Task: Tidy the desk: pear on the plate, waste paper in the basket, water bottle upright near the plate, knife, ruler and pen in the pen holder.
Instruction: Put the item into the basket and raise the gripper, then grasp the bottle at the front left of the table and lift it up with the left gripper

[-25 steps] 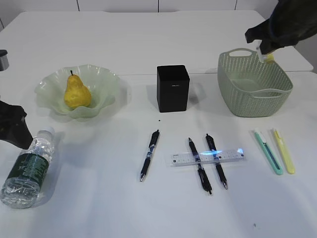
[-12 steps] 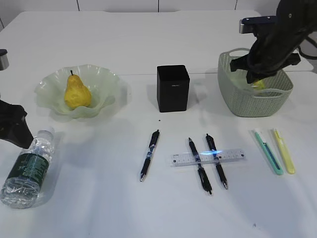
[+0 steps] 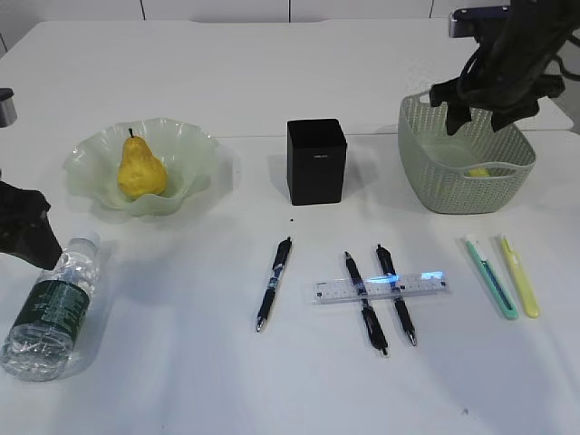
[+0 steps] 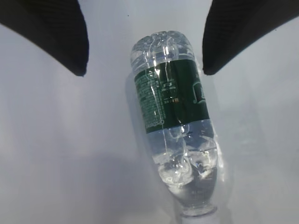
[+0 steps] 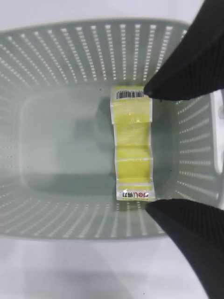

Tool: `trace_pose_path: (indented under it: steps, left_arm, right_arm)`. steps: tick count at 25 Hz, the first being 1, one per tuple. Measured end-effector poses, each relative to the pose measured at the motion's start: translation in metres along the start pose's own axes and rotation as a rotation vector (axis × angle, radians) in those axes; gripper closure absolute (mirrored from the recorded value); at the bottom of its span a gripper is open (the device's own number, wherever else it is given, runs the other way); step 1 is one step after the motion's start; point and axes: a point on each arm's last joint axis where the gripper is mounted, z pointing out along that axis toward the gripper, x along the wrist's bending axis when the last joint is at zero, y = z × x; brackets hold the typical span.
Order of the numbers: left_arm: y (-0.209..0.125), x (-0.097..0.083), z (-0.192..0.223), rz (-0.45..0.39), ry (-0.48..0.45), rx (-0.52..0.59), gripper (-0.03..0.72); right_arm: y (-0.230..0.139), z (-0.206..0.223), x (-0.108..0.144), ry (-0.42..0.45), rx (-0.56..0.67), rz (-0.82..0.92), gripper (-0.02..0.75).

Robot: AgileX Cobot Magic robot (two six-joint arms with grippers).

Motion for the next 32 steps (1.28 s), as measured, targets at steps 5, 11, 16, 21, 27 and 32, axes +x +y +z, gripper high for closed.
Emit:
trace_pose_path:
  steps: [5, 11, 16, 21, 27, 32]
  left_arm:
    - [0.0, 0.0, 0.0, 0.0, -0.001, -0.002, 0.151]
    - [0.0, 0.0, 0.0, 0.0, -0.001, -0.002, 0.151]
    - [0.0, 0.0, 0.0, -0.001, -0.002, -0.002, 0.151]
    - [0.0, 0.0, 0.0, -0.001, -0.002, -0.002, 0.151]
    - [0.002, 0.0, 0.0, 0.002, 0.003, -0.027, 0.151]
    - [0.01, 0.002, 0.001, -0.043, 0.024, -0.104, 0.151]
  right_arm:
    - [0.012, -0.027, 0.004, 0.071, 0.064, -0.032, 0.241]
    - [0.006, -0.057, 0.007, 0.154, 0.155, -0.042, 0.241]
    - [-0.003, -0.089, 0.002, 0.154, 0.163, -0.048, 0.241]
    - [-0.037, -0.108, -0.001, 0.167, 0.225, -0.065, 0.241]
    - [-0.098, -0.124, -0.002, 0.215, 0.339, -0.089, 0.241]
    - [-0.134, -0.144, -0.007, 0.219, 0.363, -0.089, 0.241]
